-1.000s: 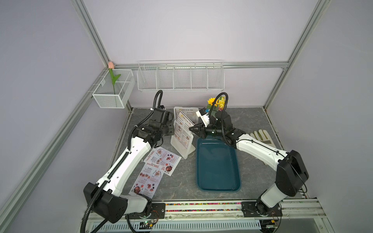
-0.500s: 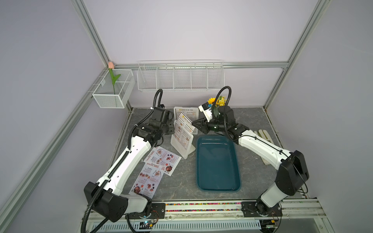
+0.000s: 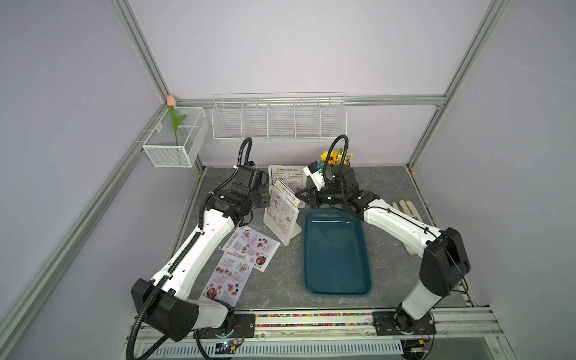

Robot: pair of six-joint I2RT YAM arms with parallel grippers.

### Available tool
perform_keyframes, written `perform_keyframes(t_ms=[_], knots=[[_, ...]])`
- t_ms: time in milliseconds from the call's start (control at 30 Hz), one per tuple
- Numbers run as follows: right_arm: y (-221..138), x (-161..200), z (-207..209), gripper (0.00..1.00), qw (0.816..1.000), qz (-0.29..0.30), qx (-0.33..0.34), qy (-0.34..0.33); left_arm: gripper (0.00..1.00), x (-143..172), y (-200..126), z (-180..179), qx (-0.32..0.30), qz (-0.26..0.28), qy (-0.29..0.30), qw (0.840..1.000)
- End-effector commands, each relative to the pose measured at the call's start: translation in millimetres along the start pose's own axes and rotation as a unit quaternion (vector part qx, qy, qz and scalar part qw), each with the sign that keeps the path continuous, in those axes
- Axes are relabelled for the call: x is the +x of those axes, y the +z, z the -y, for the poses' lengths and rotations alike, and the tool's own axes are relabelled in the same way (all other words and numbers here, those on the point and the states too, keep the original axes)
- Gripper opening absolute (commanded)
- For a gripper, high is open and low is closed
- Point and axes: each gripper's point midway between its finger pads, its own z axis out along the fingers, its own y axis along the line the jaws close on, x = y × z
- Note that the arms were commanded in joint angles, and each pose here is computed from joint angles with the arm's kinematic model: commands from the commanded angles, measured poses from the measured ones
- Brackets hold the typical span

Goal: Replace the menus in the menu holders
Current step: Insert the menu into the menu holder.

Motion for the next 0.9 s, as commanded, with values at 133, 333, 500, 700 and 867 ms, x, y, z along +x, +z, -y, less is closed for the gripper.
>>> perform_keyframes(t_ms=[133, 333, 500, 700, 867], knots=[[11.4, 11.3, -10.3, 0.13, 1.000, -0.017, -0.021, -0.005, 0.52, -6.3, -1.4, -0.7, -0.002, 0.007, -0.011, 1.000], [13.0, 16.2, -7.5, 0.13, 1.000, -0.022, -0.017, -0.002, 0.52, -5.4, 0.7, -0.2, -0.002, 0.005, -0.011, 1.000], [21.0, 26.1, -3.9, 0.13, 0.999, -0.037, -0.018, 0.006, 0.52, -4.7, -0.5, -1.7, -0.004, 0.006, -0.011, 1.000], [30.5, 33.8, -6.3, 0.13, 0.998, -0.047, -0.027, 0.013, 0.52, -1.4, -1.5, -5.1, -0.009, 0.008, -0.011, 1.000], [28.9, 30.1, -6.1, 0.18, 0.999, -0.041, -0.020, 0.014, 0.52, 0.3, -1.3, -6.3, -0.010, 0.007, -0.010, 1.000]])
